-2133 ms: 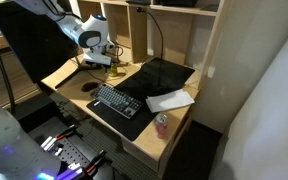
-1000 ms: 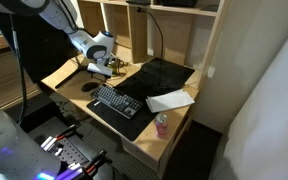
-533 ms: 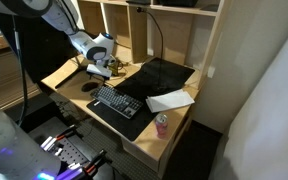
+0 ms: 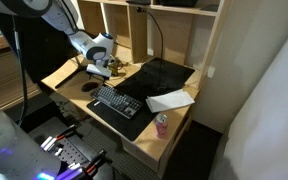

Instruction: Click the top left button on the keyboard

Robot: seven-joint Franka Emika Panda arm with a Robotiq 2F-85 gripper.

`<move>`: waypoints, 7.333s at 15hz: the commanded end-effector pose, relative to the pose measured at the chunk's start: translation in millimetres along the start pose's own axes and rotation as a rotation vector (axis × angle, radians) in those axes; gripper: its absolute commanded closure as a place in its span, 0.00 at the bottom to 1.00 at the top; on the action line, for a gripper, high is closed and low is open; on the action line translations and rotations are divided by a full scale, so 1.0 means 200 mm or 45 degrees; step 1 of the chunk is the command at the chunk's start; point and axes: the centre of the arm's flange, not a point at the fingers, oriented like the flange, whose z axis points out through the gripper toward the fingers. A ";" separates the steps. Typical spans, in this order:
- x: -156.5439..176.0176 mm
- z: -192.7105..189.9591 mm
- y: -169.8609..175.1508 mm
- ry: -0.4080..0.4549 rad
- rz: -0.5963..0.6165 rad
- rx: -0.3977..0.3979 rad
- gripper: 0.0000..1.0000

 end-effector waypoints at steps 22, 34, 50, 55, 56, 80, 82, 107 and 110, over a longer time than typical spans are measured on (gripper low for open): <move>0.01 0.01 -0.04 -0.026 0.074 -0.002 0.00; -0.03 -0.14 -0.08 0.145 0.007 -0.051 0.00; 0.03 0.11 0.19 0.057 0.165 0.039 0.00; -0.04 0.04 0.16 0.146 0.079 0.047 0.00; -0.05 0.02 0.14 0.169 0.054 0.044 0.00; -0.07 -0.04 0.03 0.092 0.045 0.115 0.00; -0.07 -0.03 0.03 0.086 0.037 0.117 0.00; -0.07 -0.01 0.05 0.033 0.148 0.128 0.00; -0.07 -0.01 0.04 0.032 0.148 0.128 0.00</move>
